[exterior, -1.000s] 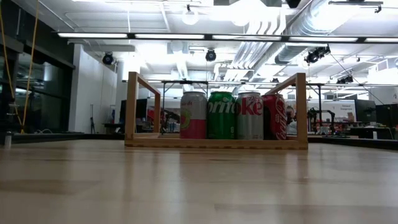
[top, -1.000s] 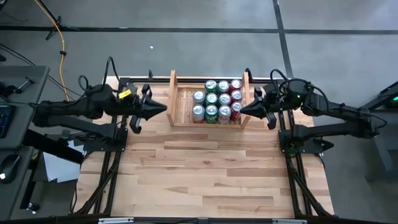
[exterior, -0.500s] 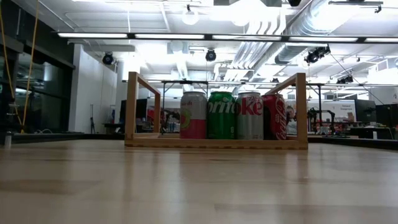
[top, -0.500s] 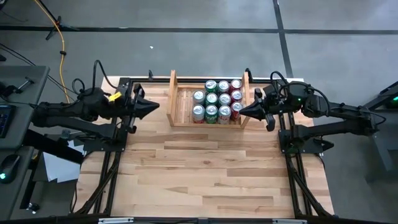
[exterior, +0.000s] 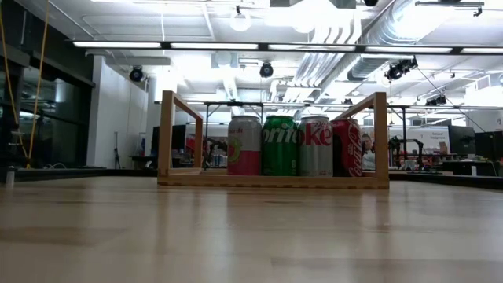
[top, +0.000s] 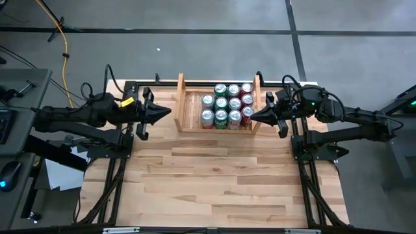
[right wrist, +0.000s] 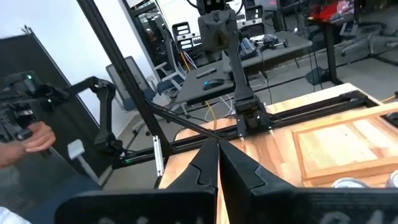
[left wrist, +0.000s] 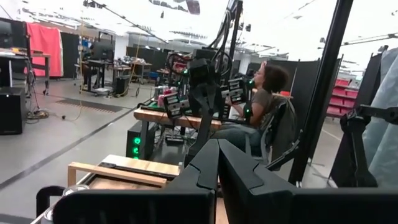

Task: Place canned beverage on shelf
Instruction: Return to Home Position

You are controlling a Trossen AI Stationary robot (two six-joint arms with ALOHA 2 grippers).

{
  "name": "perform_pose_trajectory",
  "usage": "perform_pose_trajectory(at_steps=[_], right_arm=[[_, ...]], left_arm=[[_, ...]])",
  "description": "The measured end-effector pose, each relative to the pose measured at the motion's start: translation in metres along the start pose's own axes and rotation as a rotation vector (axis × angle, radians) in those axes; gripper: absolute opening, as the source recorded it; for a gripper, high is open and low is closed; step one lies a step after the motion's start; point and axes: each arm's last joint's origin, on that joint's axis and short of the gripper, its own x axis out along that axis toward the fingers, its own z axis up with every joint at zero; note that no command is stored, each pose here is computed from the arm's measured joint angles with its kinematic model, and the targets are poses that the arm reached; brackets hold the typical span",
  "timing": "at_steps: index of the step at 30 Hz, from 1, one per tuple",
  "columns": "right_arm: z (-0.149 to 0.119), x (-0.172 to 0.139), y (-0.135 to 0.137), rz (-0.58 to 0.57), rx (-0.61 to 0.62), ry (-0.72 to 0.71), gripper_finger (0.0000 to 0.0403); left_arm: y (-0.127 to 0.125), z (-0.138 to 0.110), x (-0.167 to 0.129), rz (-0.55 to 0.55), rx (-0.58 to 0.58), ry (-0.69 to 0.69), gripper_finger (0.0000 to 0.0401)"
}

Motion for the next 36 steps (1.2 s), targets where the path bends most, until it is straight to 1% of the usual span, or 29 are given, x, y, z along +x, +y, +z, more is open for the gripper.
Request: perform_pose_trajectory(at_steps=[4,10,14,19,22,26,28,30,34,36], right_arm=[[0.0000,0.0000,0.0000,0.000,-0.063,0.000,0.0000],[0.0001,0.0000,0.0000,-0.001,-0.141,-0.001,0.0000],[0.0003,-0.0001,-0.0006,-0.019,-0.182,-0.005,0.0000],[0.0004,-0.0002,-0.0010,-0.022,-0.263,-0.005,0.0000],[0.0003,-0.0002,-0.0010,-0.023,-0.325,-0.002,0.0000],[-0.0033,-0.0003,-0.0023,-0.029,-0.399,0.038,0.0000],[-0.0037,-0.0003,-0.0025,-0.030,-0.387,0.042,0.0000],[-0.0037,-0.0003,-0.0025,-0.031,-0.340,0.041,0.0000],[-0.0037,-0.0003,-0.0025,-0.033,-0.260,0.040,0.0000],[-0.0037,-0.0003,-0.0025,-0.033,-0.247,0.040,0.0000]], left_arm=[[-0.0001,-0.0015,0.0026,0.001,-0.025,0.005,0.0000],[-0.0002,-0.0011,0.0043,0.005,-0.019,-0.007,0.0001],[0.0009,-0.0003,0.0043,0.042,-0.021,-0.018,0.0001],[0.0017,0.0004,0.0041,0.073,-0.031,-0.028,0.0003],[0.0018,0.0004,0.0041,0.075,-0.062,-0.029,0.0003],[0.0018,0.0003,0.0041,0.075,-0.096,-0.030,0.0003],[0.0018,0.0003,0.0041,0.075,-0.099,-0.030,0.0003],[0.0018,0.0003,0.0041,0.075,-0.091,-0.029,0.0003],[0.0018,0.0003,0.0041,0.076,-0.040,-0.027,0.0003],[0.0018,0.0003,0.0041,0.077,-0.014,-0.026,0.0003]])
